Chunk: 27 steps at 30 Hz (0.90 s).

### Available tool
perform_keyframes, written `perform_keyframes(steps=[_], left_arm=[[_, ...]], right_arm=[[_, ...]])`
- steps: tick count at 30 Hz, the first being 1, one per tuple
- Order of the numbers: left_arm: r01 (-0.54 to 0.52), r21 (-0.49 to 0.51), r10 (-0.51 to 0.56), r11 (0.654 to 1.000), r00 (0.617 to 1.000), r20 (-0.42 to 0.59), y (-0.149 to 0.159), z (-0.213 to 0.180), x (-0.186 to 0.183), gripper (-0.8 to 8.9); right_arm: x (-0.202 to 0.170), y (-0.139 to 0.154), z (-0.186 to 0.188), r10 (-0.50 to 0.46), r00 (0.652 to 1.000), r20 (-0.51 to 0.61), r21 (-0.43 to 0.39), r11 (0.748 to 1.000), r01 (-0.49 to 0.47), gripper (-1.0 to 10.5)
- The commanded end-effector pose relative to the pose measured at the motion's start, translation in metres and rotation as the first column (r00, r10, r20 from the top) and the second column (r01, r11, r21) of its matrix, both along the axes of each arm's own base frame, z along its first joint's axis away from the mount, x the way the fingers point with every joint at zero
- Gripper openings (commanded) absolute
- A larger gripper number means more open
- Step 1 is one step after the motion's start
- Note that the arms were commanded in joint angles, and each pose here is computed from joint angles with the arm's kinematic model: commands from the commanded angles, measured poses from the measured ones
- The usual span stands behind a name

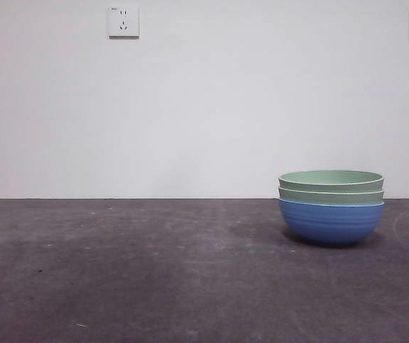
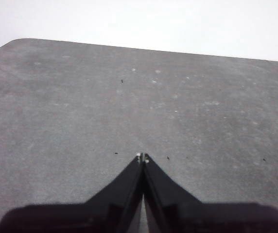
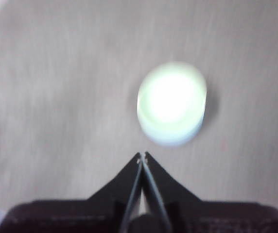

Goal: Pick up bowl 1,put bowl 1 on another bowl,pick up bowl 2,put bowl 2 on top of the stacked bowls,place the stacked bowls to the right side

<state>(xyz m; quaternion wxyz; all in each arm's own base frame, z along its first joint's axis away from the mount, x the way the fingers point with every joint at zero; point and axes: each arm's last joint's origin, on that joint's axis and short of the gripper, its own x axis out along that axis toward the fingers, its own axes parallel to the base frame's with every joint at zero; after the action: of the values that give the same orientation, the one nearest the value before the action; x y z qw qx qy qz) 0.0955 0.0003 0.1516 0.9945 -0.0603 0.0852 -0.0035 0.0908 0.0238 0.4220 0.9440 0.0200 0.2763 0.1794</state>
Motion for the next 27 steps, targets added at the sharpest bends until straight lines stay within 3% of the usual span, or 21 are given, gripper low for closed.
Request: perform_keyframes(steps=[1, 5, 10, 17, 23, 27], left_arm=[[-0.006, -0.012, 0.006, 1.0, 1.0, -0.01, 0.0, -0.004, 0.001, -0.03], [-0.006, -0.012, 0.006, 1.0, 1.0, -0.01, 0.0, -0.004, 0.001, -0.03], [-0.006, -0.012, 0.006, 1.0, 1.0, -0.01, 0.0, -0.004, 0.001, -0.03], [-0.006, -0.012, 0.006, 1.0, 1.0, -0.01, 0.0, -0.004, 0.001, -0.03], [-0.006, -0.012, 0.006, 1.0, 1.0, -0.01, 0.0, -0.004, 0.001, -0.03], [-0.006, -0.012, 0.006, 1.0, 1.0, -0.01, 0.0, -0.004, 0.001, -0.03]], right_arm=[[-0.011, -0.005, -0.008, -0.003, 0.992, 0.13, 0.026, 1.0, 0.0, 0.0], [-0.021, -0.011, -0.04, -0.068, 0.969, 0.236, 0.039, 0.997, 0.061, 0.0], [-0.019, -0.013, -0.097, -0.1, 0.913, 0.396, 0.072, 0.994, 0.078, 0.0], [-0.006, -0.014, -0.172, -0.184, 0.859, 0.478, 0.151, 0.981, 0.126, 0.0], [0.001, -0.014, -0.219, -0.219, 0.846, 0.486, 0.176, 0.973, 0.151, 0.0], [0.004, -0.014, -0.243, -0.219, 0.866, 0.451, 0.169, 0.973, 0.158, 0.0]])
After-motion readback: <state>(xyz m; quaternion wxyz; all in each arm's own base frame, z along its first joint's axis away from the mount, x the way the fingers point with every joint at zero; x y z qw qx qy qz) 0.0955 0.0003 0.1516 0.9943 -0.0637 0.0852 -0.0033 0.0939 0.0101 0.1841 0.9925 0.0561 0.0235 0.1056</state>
